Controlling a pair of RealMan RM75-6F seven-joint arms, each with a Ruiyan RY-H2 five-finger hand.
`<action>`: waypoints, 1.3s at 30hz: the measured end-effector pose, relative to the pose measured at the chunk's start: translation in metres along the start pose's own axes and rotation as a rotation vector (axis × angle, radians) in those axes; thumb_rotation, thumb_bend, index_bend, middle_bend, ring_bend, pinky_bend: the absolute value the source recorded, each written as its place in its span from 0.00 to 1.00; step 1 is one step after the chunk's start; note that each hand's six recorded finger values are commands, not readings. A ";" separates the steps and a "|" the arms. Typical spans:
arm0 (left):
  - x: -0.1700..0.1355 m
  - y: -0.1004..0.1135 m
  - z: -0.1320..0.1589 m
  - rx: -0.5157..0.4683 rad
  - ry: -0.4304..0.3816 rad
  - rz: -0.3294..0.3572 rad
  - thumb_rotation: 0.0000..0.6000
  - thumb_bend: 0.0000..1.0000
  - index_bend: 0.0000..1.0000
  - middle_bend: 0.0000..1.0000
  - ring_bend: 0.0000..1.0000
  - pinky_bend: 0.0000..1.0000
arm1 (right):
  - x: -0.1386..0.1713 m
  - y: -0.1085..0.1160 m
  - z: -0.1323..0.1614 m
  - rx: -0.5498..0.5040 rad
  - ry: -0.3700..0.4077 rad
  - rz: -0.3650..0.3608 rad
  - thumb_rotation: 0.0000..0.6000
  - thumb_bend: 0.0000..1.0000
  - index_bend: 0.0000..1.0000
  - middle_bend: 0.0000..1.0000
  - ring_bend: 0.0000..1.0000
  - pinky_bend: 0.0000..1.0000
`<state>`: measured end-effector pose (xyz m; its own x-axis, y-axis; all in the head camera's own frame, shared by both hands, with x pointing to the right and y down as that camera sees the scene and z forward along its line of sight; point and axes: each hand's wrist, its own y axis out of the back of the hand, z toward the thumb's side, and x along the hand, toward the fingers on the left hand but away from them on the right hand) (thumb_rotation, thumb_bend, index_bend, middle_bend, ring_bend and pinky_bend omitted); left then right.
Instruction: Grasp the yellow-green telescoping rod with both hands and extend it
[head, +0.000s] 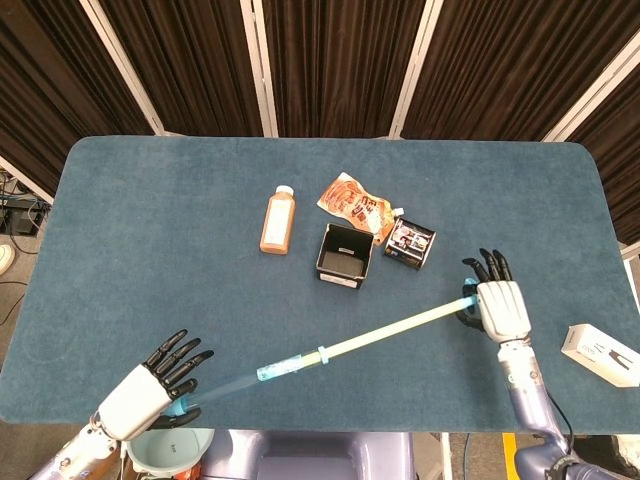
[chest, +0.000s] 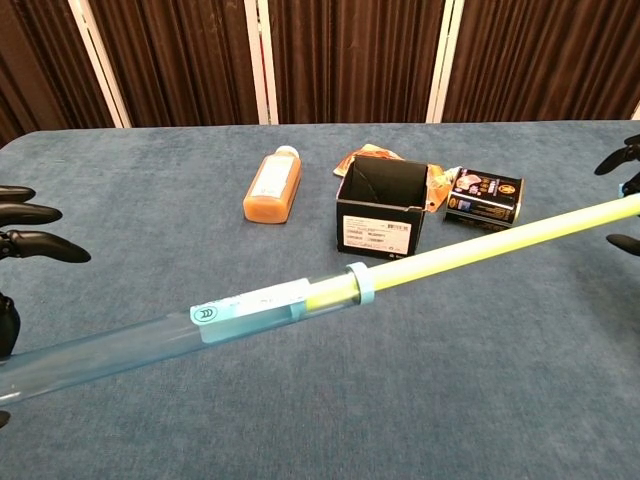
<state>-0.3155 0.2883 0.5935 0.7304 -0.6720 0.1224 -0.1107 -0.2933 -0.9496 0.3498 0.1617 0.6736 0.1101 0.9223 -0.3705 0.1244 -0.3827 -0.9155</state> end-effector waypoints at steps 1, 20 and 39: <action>-0.001 0.000 -0.001 0.000 0.001 0.000 1.00 0.42 0.67 0.18 0.07 0.05 | -0.002 0.000 -0.001 0.007 -0.002 -0.003 1.00 0.31 0.86 0.24 0.07 0.01; -0.003 -0.002 -0.006 -0.006 0.009 -0.003 1.00 0.42 0.65 0.18 0.07 0.05 | -0.036 0.007 -0.012 0.054 -0.052 -0.030 1.00 0.30 0.86 0.25 0.07 0.01; 0.001 -0.041 -0.047 -0.008 0.068 -0.108 1.00 0.36 0.27 0.15 0.07 0.05 | -0.018 -0.034 -0.022 0.078 -0.056 0.135 1.00 0.08 0.03 0.00 0.00 0.00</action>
<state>-0.3415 0.2674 0.6461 0.6907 -0.6810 0.2432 -0.0397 -0.3715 -0.9276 0.3657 0.1570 0.7149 0.0657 0.8651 -0.4973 0.0348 -0.5001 -0.8653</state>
